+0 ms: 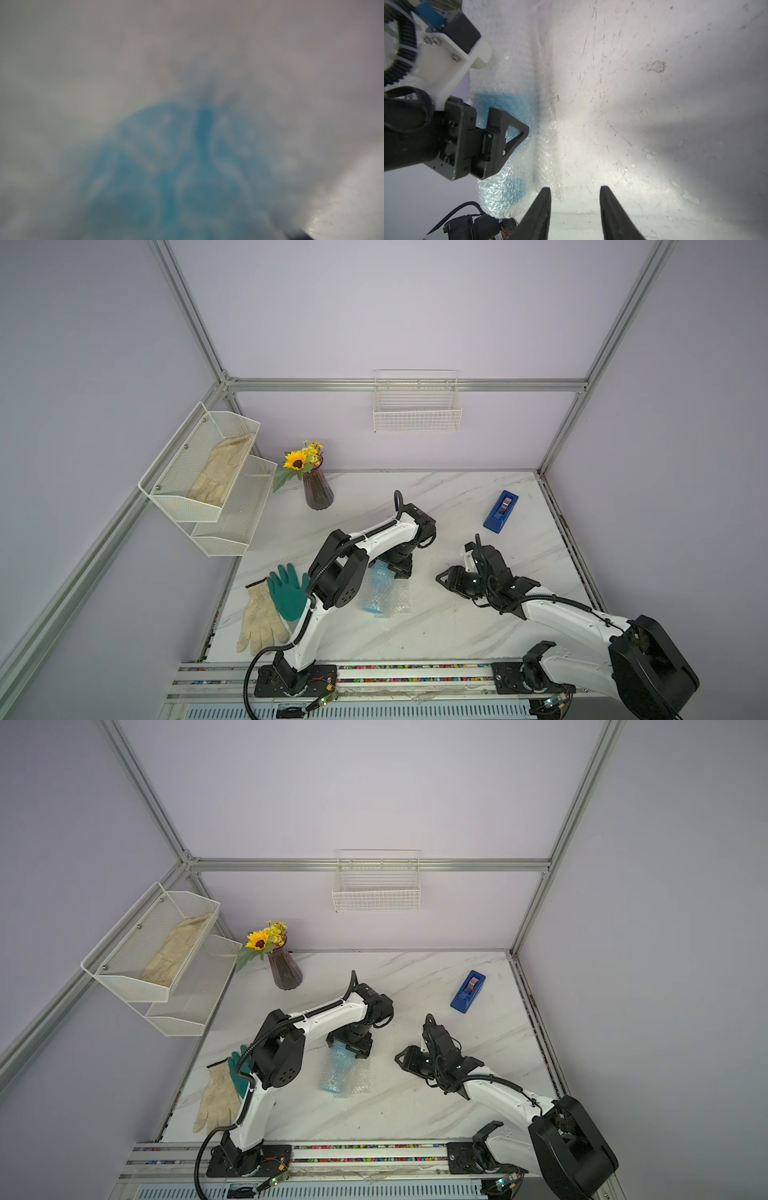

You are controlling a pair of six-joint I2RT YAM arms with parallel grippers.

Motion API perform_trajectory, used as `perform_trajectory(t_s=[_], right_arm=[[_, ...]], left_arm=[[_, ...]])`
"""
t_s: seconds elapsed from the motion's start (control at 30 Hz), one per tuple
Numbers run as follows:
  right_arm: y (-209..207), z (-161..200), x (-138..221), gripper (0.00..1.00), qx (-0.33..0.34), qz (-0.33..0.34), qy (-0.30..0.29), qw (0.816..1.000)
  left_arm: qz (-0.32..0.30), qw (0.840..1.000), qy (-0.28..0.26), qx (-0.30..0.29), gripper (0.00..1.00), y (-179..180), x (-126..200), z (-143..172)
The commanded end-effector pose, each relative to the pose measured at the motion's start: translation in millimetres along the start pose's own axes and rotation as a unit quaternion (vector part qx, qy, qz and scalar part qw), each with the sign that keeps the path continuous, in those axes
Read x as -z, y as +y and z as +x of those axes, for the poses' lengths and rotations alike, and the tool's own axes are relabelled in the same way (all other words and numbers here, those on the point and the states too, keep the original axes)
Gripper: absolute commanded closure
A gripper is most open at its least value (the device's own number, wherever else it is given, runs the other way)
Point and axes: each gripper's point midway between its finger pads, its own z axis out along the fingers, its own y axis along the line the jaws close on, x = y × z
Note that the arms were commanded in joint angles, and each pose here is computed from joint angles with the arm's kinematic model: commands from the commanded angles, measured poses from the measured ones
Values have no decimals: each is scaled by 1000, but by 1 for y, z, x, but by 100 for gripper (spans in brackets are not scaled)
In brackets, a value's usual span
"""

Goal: Wrap wine glasses in bubble wrap
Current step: Wrap the wine glass in bubble wrap.

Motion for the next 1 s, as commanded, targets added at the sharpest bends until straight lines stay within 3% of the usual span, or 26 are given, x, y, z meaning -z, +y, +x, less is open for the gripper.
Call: perform_trajectory(t_s=[0.0, 0.3, 0.6, 0.83, 0.97], right_arm=[[3, -5, -2, 57, 1, -8, -8, 1000], [6, -5, -14, 57, -7, -34, -9, 999], [15, -12, -42, 57, -21, -68, 7, 997], [20, -20, -56, 58, -17, -71, 10, 997], [21, -23, -63, 58, -16, -72, 13, 997]], left_arm=[[81, 995, -63, 13, 10, -11, 40, -16], [183, 980, -79, 12, 8, -35, 52, -18], [230, 969, -85, 25, 9, -35, 52, -14], [215, 970, -113, 30, 0, -16, 54, -15], [201, 971, -127, 35, 0, 0, 54, -13]])
